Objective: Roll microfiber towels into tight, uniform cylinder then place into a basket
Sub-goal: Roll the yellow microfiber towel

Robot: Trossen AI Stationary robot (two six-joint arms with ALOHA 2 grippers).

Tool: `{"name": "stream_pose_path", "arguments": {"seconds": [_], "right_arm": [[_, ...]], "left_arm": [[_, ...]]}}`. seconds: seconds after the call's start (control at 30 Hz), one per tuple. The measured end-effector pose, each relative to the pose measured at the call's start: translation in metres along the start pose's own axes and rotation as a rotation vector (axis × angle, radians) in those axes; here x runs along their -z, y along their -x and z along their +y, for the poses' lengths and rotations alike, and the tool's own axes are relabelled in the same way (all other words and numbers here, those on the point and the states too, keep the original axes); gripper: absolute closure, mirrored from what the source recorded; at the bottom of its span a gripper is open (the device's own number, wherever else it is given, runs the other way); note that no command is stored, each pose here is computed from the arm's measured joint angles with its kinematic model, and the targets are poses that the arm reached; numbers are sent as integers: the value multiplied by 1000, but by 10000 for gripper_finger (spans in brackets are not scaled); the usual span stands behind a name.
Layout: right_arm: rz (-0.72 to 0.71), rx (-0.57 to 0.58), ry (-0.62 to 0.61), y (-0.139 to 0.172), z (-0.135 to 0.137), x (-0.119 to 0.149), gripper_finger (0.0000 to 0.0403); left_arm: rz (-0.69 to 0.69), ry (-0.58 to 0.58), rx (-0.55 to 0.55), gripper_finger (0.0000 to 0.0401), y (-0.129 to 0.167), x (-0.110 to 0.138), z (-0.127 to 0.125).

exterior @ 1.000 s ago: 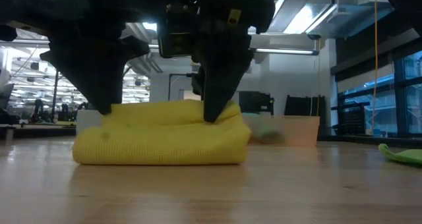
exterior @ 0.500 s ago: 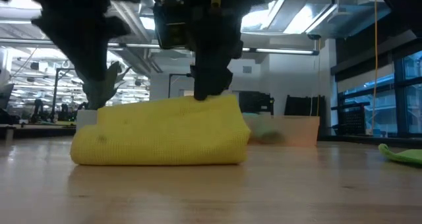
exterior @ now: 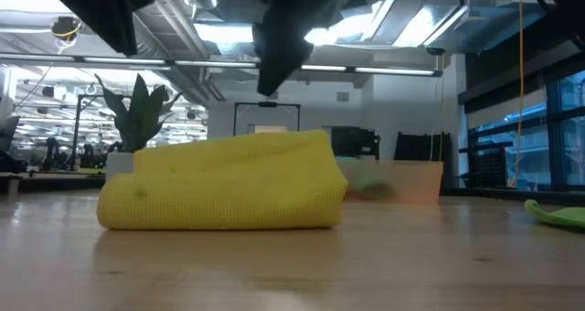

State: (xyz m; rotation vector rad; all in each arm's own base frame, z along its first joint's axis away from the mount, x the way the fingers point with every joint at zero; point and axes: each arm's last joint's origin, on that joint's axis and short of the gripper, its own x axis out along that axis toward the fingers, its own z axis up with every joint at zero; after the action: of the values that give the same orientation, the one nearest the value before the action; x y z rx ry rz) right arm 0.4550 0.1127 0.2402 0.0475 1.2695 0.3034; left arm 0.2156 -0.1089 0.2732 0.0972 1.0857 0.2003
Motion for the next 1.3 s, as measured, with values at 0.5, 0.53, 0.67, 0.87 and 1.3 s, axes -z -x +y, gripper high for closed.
{"name": "stream_pose_path", "arguments": {"seconds": [0.5,0.53,0.67,0.87,1.3], "right_arm": [[51,78,27,-6,33,9,217],[51,80,24,-6,33,9,217],[50,81,7,-6,33,9,217],[6,84,14,-7,34,5,217],[-60,62,21,-43,28,2,217]], "left_arm": [[-251,-141,-105,331,-86,48,-9],[-279,-154,-80,331,-90,50,-10],[-338,-202,35,331,-104,57,-9],[-383,-183,54,331,-116,62,-2],[-327,-272,93,332,-152,67,-15]]}}
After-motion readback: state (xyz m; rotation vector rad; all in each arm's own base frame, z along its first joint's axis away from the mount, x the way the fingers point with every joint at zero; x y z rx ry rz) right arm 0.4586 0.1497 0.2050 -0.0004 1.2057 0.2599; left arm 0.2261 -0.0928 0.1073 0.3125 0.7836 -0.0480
